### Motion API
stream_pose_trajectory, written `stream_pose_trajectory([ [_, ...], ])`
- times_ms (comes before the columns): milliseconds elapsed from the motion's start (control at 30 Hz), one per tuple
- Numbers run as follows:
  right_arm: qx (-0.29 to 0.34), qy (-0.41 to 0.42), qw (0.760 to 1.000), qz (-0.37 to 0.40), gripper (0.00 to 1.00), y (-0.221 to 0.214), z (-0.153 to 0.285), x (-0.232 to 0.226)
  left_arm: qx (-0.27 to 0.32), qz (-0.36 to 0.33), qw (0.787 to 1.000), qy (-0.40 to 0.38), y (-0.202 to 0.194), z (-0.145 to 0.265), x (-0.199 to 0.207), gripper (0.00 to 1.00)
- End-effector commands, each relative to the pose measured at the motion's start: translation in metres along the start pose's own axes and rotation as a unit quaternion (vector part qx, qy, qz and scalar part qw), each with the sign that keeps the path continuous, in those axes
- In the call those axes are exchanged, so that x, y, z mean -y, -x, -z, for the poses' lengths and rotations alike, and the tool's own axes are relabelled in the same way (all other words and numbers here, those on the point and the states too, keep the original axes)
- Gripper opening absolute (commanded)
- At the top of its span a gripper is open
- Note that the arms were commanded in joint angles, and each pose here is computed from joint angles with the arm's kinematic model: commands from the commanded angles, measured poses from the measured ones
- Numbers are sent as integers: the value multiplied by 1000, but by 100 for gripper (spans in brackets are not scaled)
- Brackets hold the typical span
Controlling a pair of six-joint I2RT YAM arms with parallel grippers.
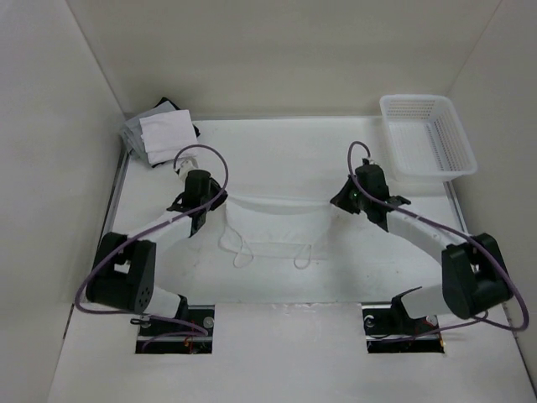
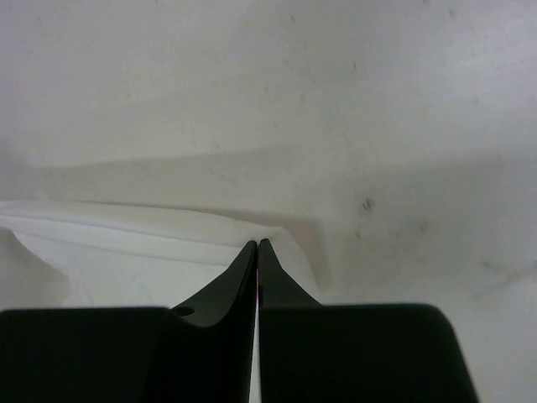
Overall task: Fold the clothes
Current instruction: Fold the tank top
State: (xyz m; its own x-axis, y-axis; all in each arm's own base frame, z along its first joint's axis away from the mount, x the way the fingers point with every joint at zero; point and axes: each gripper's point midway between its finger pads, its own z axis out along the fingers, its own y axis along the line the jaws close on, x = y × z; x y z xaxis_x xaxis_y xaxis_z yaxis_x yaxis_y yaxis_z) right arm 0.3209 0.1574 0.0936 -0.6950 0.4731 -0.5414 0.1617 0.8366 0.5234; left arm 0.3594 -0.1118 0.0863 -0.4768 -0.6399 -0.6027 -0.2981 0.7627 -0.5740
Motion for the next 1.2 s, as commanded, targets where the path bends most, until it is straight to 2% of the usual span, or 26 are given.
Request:
stream_pose_trajectory([
  [0,65,71,995,21,3,63,-17,-46,77,29,992,-91,61,-18,63,4],
  [100,71,66,995,14,3,81,-31,-48,77,41,992,-94,69,-32,68,4],
  [267,75,66,995,15,4,86,-34,-52,87,44,989,-110,78,-24,75,5],
  [533,71,62,995,8,4,55,-23,-39,87,35,988,-124,63,2,65,6],
  [1167,18,13,1000,7,4,-41,-11,14,36,34,996,-74,-32,51,-38,6],
])
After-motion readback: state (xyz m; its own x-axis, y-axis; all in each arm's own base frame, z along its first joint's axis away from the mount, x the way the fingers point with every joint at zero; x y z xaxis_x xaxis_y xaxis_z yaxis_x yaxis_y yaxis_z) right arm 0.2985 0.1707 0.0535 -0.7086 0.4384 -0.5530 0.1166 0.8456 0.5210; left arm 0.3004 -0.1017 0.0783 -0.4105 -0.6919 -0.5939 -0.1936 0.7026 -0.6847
